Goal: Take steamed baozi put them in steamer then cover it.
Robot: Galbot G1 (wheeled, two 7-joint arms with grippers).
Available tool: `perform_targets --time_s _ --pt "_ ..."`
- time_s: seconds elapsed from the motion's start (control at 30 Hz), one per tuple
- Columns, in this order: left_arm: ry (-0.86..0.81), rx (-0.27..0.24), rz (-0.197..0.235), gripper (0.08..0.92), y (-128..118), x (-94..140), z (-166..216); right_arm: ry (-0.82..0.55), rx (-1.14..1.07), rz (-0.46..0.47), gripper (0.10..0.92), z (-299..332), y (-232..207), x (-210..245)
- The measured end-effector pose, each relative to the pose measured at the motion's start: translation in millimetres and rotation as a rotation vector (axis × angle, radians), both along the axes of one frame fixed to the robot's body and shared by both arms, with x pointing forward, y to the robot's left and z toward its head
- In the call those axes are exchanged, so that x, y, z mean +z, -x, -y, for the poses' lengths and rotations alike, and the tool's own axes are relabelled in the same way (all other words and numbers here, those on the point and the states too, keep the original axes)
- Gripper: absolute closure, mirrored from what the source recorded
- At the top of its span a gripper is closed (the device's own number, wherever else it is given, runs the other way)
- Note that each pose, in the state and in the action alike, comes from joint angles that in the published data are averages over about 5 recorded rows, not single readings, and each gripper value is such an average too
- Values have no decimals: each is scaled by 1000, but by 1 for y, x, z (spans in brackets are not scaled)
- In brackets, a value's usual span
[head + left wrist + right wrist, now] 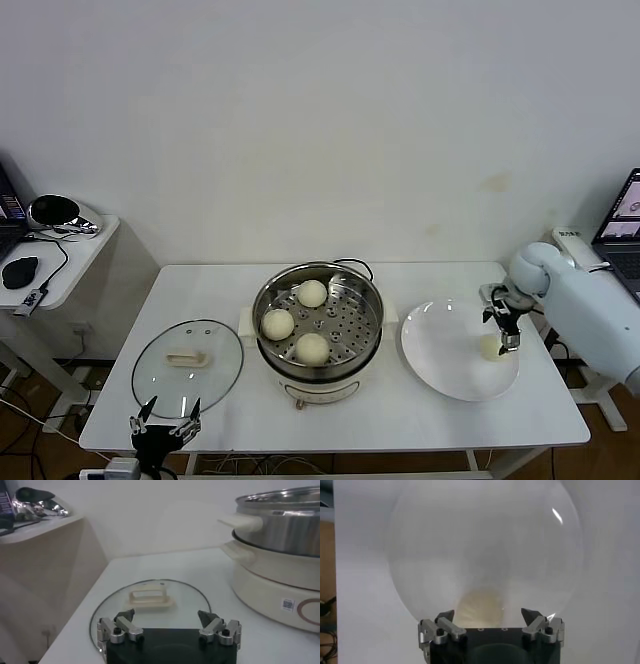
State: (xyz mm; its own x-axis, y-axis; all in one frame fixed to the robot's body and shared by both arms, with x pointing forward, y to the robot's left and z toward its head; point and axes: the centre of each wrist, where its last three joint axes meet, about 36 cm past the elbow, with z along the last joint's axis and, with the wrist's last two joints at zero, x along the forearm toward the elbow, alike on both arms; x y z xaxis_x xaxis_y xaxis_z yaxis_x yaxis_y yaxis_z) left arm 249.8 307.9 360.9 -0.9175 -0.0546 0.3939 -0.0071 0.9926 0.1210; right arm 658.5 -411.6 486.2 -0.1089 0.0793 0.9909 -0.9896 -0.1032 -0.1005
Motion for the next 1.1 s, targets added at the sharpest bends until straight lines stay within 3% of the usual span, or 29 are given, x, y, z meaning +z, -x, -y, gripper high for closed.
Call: perform_targets --time_s 0.83,1.1 --pt "-7 3 -11 177 -6 -8 -5 19 -17 0 206 2 -3 -31" --pt "-5 0 -10 177 -9 -10 -5 18 -30 0 400 6 -1 -30"
